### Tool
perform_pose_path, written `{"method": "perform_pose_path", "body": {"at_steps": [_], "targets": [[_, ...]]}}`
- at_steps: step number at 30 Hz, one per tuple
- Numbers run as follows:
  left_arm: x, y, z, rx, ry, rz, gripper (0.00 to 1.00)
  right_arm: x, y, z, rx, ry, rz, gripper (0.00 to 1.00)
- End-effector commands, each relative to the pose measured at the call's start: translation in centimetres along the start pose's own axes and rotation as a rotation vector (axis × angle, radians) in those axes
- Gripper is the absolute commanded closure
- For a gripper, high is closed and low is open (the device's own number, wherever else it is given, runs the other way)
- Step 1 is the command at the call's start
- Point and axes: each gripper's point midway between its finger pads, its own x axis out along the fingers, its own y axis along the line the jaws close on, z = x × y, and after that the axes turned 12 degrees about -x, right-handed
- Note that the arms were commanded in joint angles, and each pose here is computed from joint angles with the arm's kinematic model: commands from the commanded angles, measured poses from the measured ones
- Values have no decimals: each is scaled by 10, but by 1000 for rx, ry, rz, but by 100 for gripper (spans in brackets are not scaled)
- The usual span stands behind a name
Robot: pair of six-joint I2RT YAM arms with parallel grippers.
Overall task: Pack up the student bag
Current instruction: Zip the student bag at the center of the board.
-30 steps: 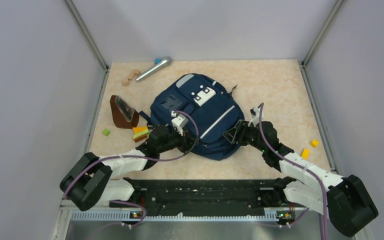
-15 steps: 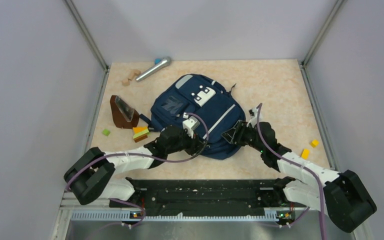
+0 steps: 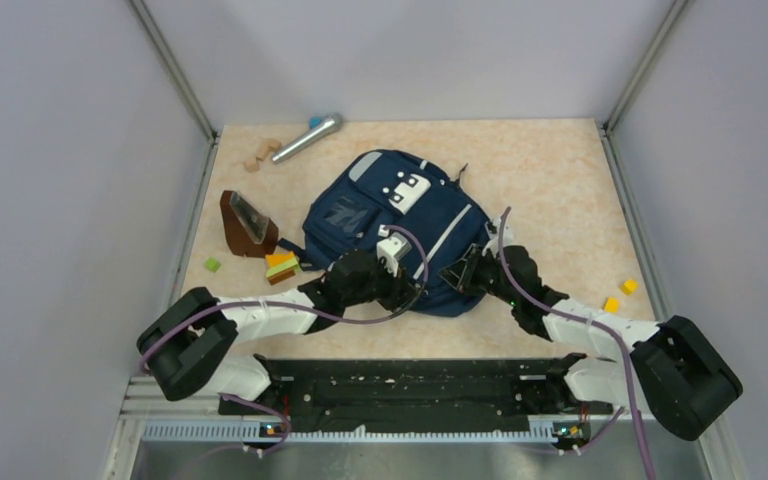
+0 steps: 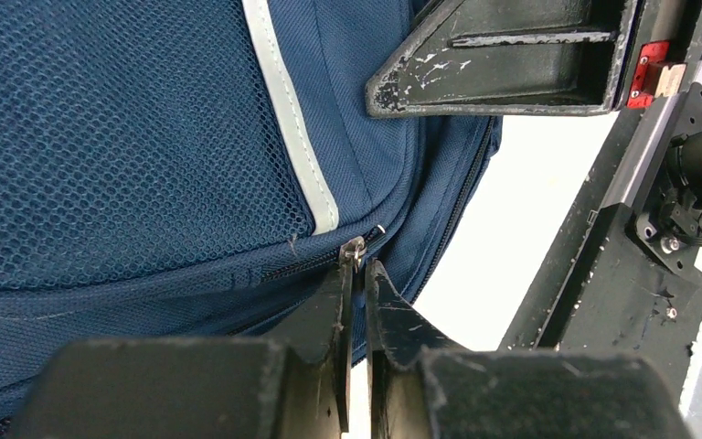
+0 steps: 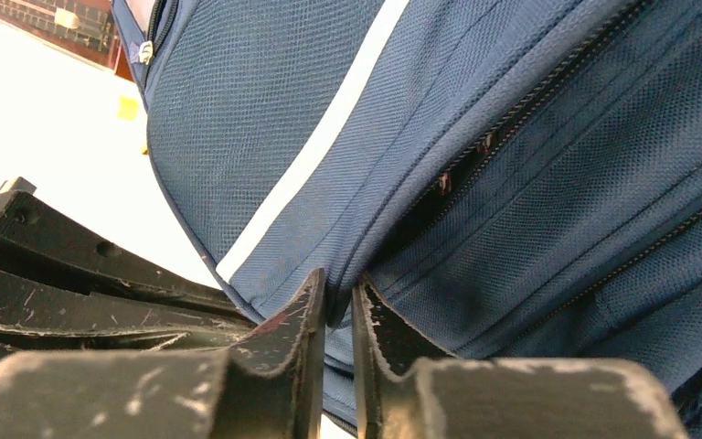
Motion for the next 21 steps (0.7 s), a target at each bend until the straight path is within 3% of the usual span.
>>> {"method": "perform_pose_path", "body": {"at_steps": [1, 7, 17, 19, 21], "targets": [[2, -51, 38, 3, -70, -174, 100, 6, 28, 18, -21, -49, 81, 91], [13, -60, 24, -8, 14, -218, 100, 12, 40, 18, -23, -53, 104, 100], [33, -83, 24, -80, -2, -286, 100, 18, 45, 12, -28, -40, 105, 100], [32, -77, 27, -89, -25, -253, 100, 16, 42, 13, -42, -42, 87, 97], [29, -68, 28, -92, -45, -202, 90, 12, 37, 14, -59, -48, 63, 88]]}}
